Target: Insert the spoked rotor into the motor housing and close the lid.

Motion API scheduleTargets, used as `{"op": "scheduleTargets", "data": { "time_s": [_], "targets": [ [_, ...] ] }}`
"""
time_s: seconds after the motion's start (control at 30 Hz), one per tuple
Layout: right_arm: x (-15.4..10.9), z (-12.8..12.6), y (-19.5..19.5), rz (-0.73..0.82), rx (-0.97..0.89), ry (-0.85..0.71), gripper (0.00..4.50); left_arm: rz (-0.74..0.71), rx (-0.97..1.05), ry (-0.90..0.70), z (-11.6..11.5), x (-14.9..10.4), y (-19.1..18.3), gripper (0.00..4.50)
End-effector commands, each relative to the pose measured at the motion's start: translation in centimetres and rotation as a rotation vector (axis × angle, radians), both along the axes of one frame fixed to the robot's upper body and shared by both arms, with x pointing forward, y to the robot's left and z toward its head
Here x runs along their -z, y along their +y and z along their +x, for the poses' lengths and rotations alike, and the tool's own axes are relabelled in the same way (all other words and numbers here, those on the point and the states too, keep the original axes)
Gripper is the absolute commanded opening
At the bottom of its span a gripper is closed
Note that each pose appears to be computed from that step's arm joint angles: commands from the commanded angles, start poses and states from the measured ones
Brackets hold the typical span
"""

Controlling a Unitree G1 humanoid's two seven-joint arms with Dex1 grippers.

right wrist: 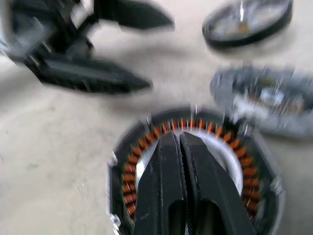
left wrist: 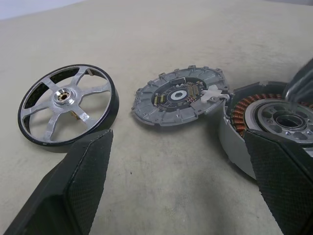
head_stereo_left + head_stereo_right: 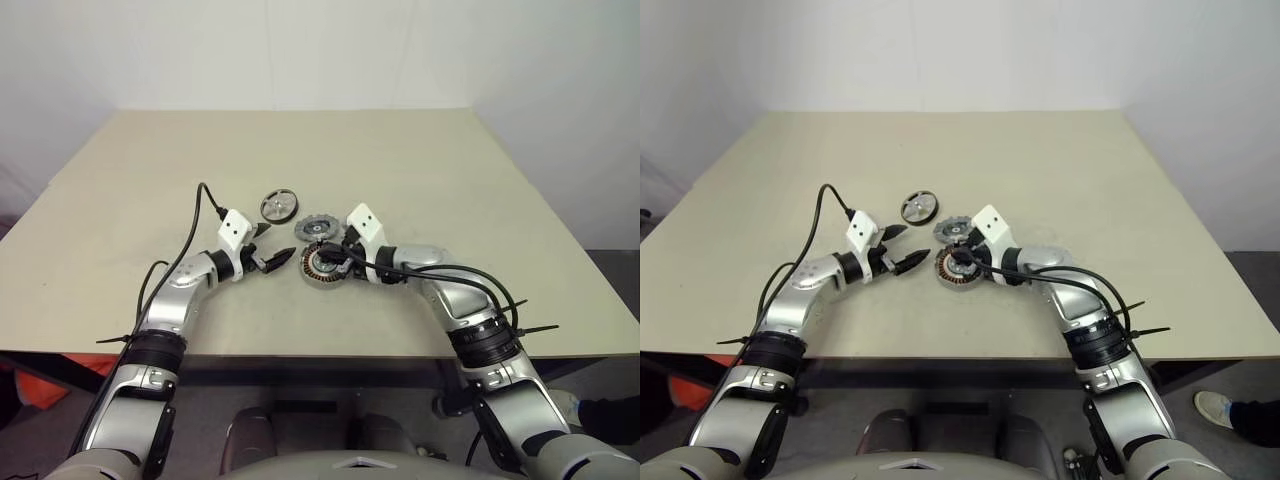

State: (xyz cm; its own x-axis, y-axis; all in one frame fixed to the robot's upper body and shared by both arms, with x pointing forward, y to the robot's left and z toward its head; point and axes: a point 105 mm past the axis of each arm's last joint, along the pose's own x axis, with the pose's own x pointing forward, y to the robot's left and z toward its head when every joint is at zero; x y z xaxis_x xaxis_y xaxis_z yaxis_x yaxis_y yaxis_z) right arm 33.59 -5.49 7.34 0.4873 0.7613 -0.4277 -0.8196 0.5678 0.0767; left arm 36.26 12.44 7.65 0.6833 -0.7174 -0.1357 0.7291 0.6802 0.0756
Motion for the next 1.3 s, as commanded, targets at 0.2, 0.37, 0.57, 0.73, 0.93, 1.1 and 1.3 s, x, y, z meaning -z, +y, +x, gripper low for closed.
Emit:
{"op": "scheduleTargets", "data": {
  "time_s": [0.2, 0.37, 0.57, 0.73, 0.93, 1.1, 1.3],
  "targets": [
    [-3.6, 0.6, 0.1, 0.044, 0.001, -0.108, 0.05, -0.002, -0.006, -0.049, 0.3, -1.3, 0.3, 4.50],
    [-5.5, 0.7, 0.4, 0.073, -0.012, -0.153, 0.05, -0.018, -0.024, -0.043, 0.6, -1.4, 0.1, 4.50],
    [-5.0, 1.2, -0.2, 0.071, 0.033, -0.146, 0.05, -0.086, -0.253, 0.076, 2.9, -0.5, 2.3, 4.50],
    [-5.4, 1.6, -0.8, 0.089, 0.070, -0.154, 0.05, -0.251, -0.424, 0.245, 4.4, 0.1, 3.8, 4.50],
    [-5.9, 1.9, -1.0, 0.101, 0.089, -0.166, 0.05, -0.381, -0.427, 0.394, 4.7, 0.9, 2.5, 4.50],
    [-6.0, 2.0, -1.3, 0.103, 0.101, -0.172, 0.05, -0.509, -0.422, 0.509, 5.1, 0.9, 0.8, 4.50],
    [-6.1, 2.3, -1.6, 0.105, 0.116, -0.174, 0.05, -0.620, -0.472, 0.626, 6.1, 1.5, -0.8, 4.50]
  ]
}}
